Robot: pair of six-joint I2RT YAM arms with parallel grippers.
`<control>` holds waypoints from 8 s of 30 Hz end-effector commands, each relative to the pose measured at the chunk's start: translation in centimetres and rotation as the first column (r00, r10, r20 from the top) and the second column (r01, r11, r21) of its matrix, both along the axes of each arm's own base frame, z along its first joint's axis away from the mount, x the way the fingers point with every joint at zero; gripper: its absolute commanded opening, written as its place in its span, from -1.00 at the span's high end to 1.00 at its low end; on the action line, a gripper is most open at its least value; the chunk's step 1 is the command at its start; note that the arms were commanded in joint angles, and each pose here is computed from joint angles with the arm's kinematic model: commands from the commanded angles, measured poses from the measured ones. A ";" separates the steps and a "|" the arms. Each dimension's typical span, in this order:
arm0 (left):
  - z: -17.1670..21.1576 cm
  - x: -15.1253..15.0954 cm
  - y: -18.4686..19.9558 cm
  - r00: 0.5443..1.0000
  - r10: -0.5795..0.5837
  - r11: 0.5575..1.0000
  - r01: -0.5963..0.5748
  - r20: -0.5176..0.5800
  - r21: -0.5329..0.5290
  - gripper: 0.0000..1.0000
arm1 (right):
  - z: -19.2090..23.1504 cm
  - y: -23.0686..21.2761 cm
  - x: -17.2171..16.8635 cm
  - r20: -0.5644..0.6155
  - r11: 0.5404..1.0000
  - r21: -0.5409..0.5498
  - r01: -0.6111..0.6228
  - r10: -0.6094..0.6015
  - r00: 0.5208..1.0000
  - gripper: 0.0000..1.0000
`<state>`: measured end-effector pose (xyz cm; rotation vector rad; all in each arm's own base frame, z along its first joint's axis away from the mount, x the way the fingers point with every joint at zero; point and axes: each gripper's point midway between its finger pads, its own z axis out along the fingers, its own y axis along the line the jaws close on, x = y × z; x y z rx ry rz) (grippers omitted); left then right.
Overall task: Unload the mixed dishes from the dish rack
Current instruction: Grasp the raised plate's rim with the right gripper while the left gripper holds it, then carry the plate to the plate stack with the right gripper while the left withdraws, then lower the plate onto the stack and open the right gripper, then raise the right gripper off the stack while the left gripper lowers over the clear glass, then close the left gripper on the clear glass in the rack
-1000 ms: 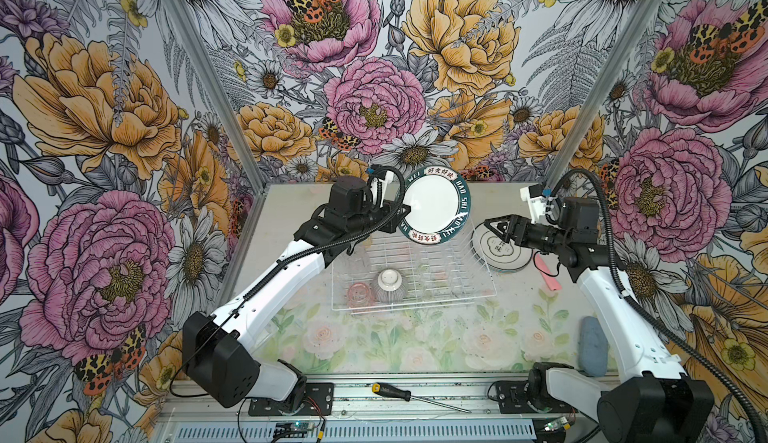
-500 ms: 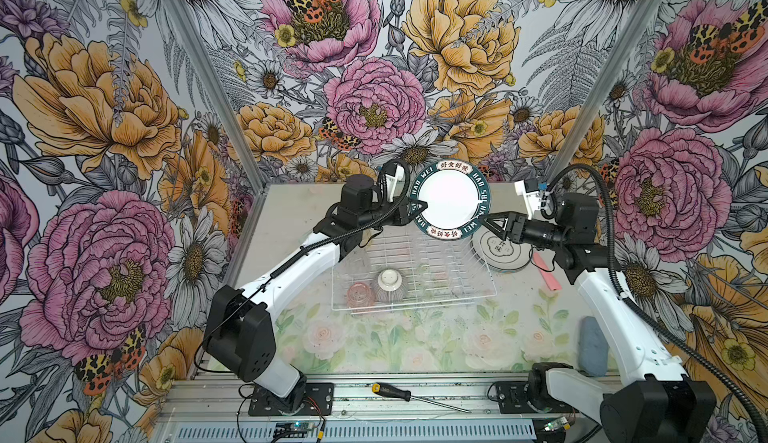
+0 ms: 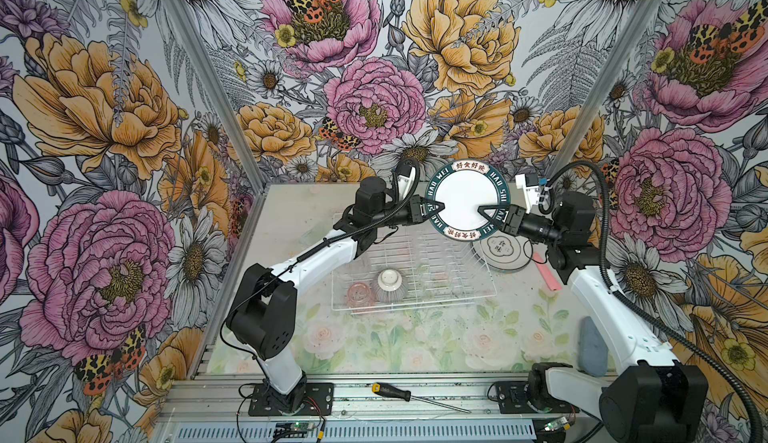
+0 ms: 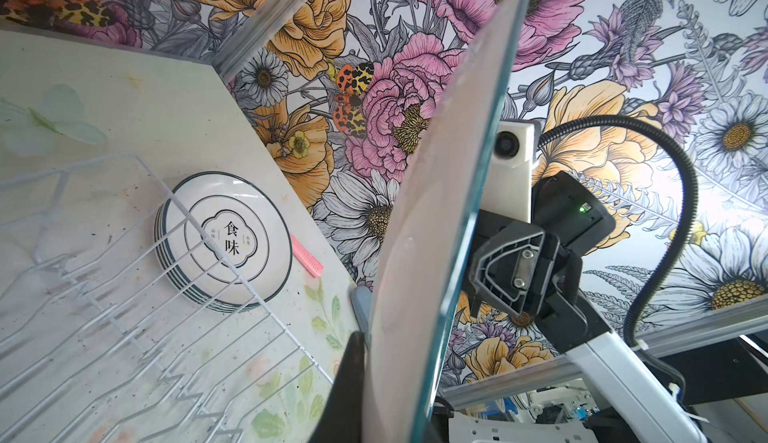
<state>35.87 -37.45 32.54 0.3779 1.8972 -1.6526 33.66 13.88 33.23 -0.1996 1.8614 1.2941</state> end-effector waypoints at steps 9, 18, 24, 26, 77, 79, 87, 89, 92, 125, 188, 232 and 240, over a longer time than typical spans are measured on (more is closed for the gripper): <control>2.4 -0.6 -0.3 0.997 -0.020 1.000 0.022 0.080 -0.022 0.73 | 1.1 -0.1 1.4 0.024 0.998 0.059 0.017 -0.019 1.000 1.00; -0.8 -0.9 1.7 0.993 0.045 0.982 -0.065 0.109 0.180 0.23 | 1.3 -3.4 2.7 0.013 0.987 0.049 0.153 -0.154 0.988 1.00; -4.0 -0.7 6.3 0.969 0.183 0.886 -0.235 0.166 0.399 0.25 | -2.2 -10.2 4.8 -0.115 0.926 -0.010 0.378 -0.376 0.919 1.00; -4.4 -0.8 8.1 0.955 0.213 0.834 -0.288 0.206 0.471 0.25 | -4.1 -12.5 5.3 -0.170 0.897 -0.032 0.441 -0.440 0.882 1.00; -2.5 -0.6 14.6 0.895 0.320 0.746 -0.440 0.310 0.500 0.22 | -24.0 -19.1 4.8 -0.557 0.816 -0.364 0.448 -0.576 0.598 0.53; -2.6 -0.6 14.7 0.896 0.319 0.746 -0.438 0.308 0.501 0.21 | -24.3 -19.2 4.6 -0.558 0.813 -0.379 0.442 -0.582 0.592 0.46; -2.8 -0.7 14.9 0.896 0.320 0.744 -0.439 0.307 0.505 0.21 | -25.7 -19.6 3.6 -0.574 0.801 -0.433 0.413 -0.599 0.558 0.33; -2.9 -0.8 14.9 0.897 0.319 0.742 -0.437 0.306 0.508 0.21 | -26.0 -19.7 3.4 -0.578 0.799 -0.445 0.404 -0.601 0.552 0.28; -3.0 -0.8 15.0 0.897 0.319 0.741 -0.438 0.306 0.509 0.22 | -26.2 -20.0 3.0 -0.574 0.787 -0.478 0.389 -0.615 0.540 0.18; -8.7 -1.1 20.1 0.870 0.386 0.464 -0.471 0.308 0.750 0.22 | -20.3 -22.3 1.4 -0.383 0.646 -0.641 0.415 -0.737 0.557 0.03; -20.9 0.7 22.6 0.890 0.441 0.220 -0.232 0.115 0.948 -0.57 | -11.9 -6.0 3.1 -0.246 0.771 -0.595 0.227 -0.444 0.862 -0.08; -23.4 0.6 21.5 0.932 0.357 0.180 -0.134 0.063 0.974 -0.28 | -12.9 -6.1 3.1 -0.262 0.765 -0.608 0.215 -0.449 0.855 -0.09; -22.9 0.6 21.2 0.938 0.346 0.235 -0.122 0.034 0.964 0.31 | -12.9 -6.1 3.1 -0.264 0.766 -0.607 0.212 -0.446 0.855 -0.10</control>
